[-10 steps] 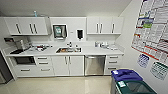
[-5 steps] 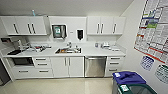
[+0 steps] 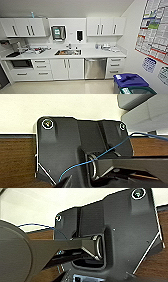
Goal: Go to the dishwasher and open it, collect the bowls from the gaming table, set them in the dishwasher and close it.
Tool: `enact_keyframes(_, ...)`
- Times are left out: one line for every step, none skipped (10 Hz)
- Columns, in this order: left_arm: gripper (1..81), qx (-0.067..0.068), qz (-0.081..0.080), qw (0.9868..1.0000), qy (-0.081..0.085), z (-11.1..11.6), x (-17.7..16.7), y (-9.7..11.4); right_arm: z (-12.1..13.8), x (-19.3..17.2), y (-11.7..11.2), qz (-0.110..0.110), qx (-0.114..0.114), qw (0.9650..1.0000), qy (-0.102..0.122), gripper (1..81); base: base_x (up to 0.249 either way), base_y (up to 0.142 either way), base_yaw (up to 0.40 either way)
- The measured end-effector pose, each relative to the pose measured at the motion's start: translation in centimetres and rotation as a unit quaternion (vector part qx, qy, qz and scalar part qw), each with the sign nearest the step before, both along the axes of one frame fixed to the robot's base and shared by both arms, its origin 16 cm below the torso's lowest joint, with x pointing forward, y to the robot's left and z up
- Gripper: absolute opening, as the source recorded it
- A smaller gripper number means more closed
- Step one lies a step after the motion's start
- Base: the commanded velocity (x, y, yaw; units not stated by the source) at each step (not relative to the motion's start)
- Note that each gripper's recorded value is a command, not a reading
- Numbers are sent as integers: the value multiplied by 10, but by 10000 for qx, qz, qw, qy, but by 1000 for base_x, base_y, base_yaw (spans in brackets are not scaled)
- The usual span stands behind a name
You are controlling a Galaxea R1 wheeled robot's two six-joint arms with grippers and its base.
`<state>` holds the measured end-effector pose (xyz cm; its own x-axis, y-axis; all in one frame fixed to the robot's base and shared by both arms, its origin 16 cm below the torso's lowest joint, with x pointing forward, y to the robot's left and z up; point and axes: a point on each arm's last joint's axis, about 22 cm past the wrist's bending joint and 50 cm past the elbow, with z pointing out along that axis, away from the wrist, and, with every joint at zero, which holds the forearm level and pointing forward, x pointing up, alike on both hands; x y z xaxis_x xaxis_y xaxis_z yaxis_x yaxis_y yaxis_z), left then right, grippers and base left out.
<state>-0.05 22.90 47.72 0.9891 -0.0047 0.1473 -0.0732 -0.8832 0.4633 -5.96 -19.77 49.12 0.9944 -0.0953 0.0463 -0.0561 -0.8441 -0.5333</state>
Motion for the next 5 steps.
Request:
enact_keyframes(811, -61, -1, 10000, -19, 1, 6, -8, -1, 5, -5, -5, -42, 10000, -11, 811, 105, 0, 0)
enact_keyframes(811, -63, 13, 9999, -82, 2, 14, -8, -1, 15, -6, -32, -57, 9999, -94, 811, 105, 0, 0)
enact_keyframes(811, 41, 29, 9999, -114, 1, 17, 7, 0, 15, 9, -18, 46, 10000, -81, 811, 105, 0, 0)
enact_keyframes(811, 39, 21, 10000, -74, 1, 12, 6, 0, 13, 8, -16, 41, 10000, -69, 811, 105, 0, 0)
enact_keyframes(811, 18, 12, 10000, -11, 0, 2, 3, 0, 3, 6, -3, 34, 10000, -3, 811, 105, 0, 0)
